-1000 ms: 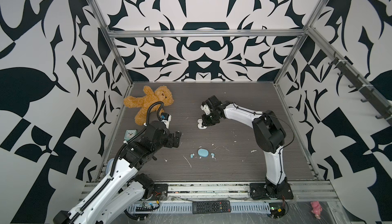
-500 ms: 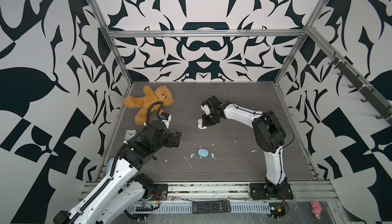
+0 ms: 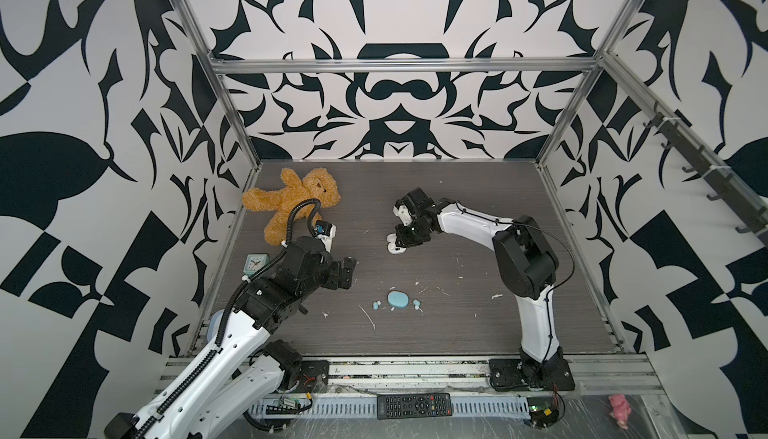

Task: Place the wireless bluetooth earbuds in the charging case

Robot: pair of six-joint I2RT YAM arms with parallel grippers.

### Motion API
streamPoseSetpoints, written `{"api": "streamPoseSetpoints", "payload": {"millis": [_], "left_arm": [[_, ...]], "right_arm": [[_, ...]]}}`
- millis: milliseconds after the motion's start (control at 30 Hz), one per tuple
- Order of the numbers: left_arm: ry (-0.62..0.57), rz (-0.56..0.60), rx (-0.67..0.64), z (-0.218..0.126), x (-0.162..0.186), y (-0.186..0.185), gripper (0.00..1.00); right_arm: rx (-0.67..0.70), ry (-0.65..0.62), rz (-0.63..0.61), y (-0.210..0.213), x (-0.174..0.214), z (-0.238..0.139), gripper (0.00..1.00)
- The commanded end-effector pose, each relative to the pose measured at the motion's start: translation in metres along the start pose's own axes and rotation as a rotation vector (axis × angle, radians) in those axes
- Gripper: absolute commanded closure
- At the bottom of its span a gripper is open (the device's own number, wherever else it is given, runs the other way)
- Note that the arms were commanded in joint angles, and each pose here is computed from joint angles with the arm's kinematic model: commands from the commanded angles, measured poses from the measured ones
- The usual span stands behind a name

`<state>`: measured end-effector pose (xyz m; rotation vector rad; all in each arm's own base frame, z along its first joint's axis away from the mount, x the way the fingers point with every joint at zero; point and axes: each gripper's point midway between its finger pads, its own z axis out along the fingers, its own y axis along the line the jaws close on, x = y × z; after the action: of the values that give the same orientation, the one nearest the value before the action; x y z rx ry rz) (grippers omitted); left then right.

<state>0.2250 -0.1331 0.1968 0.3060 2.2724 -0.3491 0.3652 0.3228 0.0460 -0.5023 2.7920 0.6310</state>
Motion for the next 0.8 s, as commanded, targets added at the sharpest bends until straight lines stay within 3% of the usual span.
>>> {"api": "streamPoseSetpoints", "payload": {"millis": [0,767], "left_arm": [[0.004,0.004,0.006,0.002,0.004,0.0,0.01],[0.002,0.007,0.01,0.002,0.004,-0.001,0.01]], "right_arm": [[0.009,-0.045,-0.026,0.006,-0.012,-0.013,0.73],[0.005,-0.089,-0.013,0.011,-0.015,-0.031,0.63]]}}
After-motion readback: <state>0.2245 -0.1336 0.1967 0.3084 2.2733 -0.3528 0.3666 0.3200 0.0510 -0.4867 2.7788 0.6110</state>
